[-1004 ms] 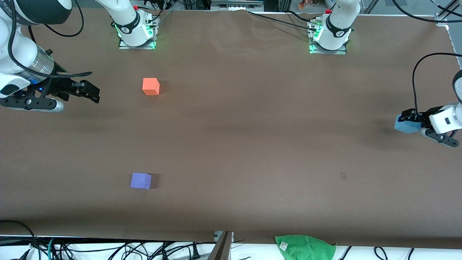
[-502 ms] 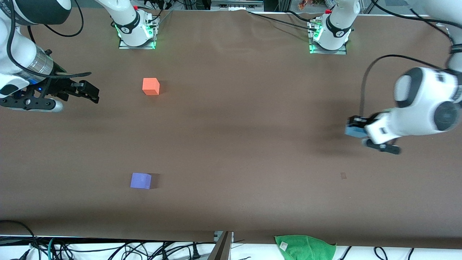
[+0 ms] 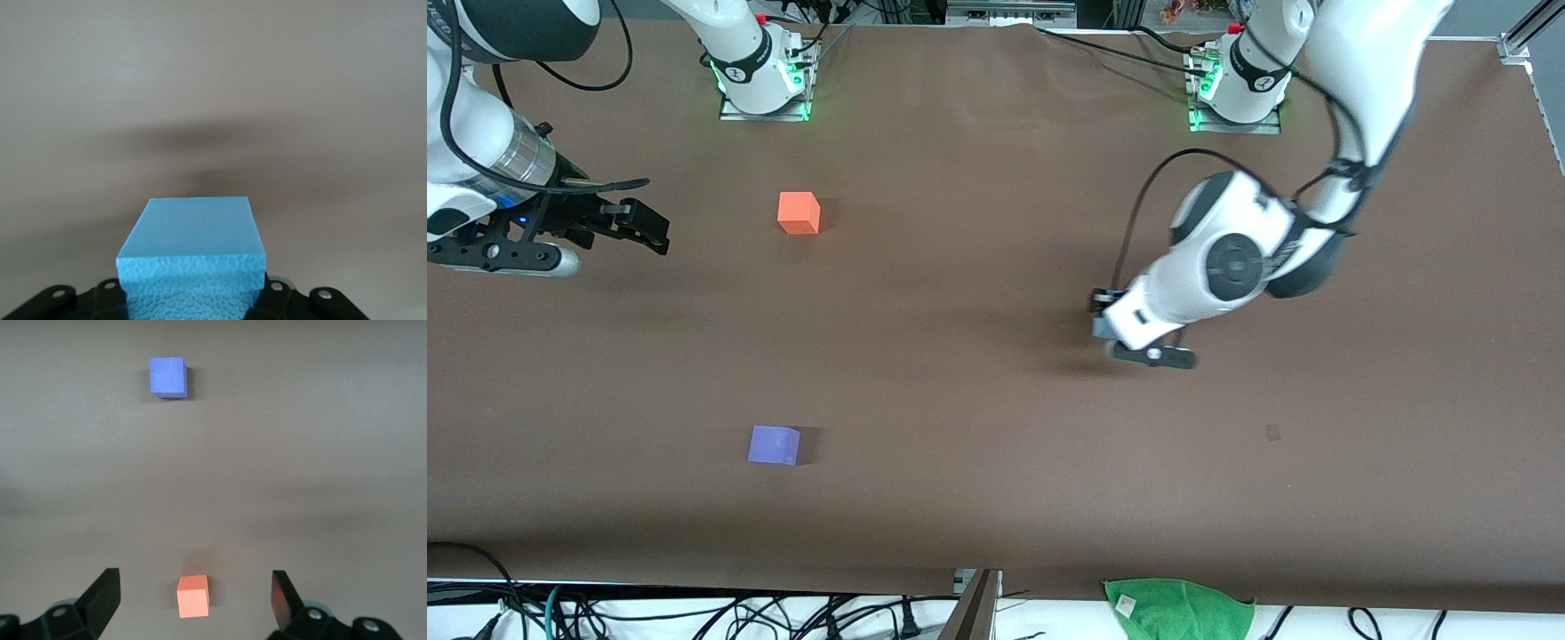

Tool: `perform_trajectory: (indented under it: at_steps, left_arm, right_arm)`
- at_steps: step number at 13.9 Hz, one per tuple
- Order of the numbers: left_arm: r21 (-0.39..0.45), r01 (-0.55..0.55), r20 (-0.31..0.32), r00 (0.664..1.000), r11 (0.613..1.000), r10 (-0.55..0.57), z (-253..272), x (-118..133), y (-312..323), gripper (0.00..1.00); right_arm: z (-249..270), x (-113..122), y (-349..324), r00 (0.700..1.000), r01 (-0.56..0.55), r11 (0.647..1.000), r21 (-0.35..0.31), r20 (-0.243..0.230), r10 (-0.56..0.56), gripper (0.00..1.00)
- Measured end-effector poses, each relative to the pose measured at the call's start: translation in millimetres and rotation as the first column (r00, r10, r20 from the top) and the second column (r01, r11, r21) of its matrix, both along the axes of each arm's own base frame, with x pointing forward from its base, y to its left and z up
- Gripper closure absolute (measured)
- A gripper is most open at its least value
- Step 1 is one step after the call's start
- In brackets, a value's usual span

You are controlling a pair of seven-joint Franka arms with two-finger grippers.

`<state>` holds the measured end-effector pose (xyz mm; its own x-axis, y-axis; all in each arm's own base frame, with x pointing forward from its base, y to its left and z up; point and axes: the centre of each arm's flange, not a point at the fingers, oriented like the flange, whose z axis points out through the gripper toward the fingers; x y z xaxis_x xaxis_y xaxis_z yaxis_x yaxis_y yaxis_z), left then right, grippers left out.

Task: Place blue block between orange and purple blocks
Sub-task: 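Carry the blue cube with the left gripper toward the table middle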

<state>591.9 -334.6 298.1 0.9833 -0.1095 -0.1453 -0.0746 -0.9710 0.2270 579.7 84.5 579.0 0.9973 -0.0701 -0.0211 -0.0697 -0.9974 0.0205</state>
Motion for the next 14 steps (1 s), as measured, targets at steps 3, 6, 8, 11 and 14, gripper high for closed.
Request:
perform_trajectory:
  at_steps: [3, 6, 8, 11, 14]
  left_arm:
    - [-0.049, -0.040, 0.016, 0.999, 0.998, 0.040, -45, -20, -68, 0.41]
    - [-0.023, -0.068, 0.038, 0.997, 0.997, 0.069, -86, -39, -104, 0.41]
    - [0.000, -0.098, 0.058, 0.994, 0.995, 0.097, -103, -47, -118, 0.41]
    - [0.006, -0.116, 0.068, 0.991, 0.993, 0.115, -109, -50, -131, 0.34]
    - [-0.006, -0.131, 0.087, 0.988, 0.991, 0.131, -101, -39, -127, 0.07]
  right_arm:
    - [-1, 1, -4, 1.000, 0.007, 1.000, 0.000, -0.002, -0.007, 0.00]
    - [-4, 2, -4, 1.000, 0.007, 1.000, -0.001, -0.007, -0.007, 0.00]
    - [-4, 2, -4, 1.000, 0.007, 1.000, -0.001, -0.007, -0.007, 0.00]
    - [-4, 2, -4, 1.000, 0.008, 1.000, -0.001, -0.007, -0.008, 0.00]
    - [-4, 2, -4, 1.000, 0.007, 1.000, -0.001, -0.007, -0.007, 0.00]
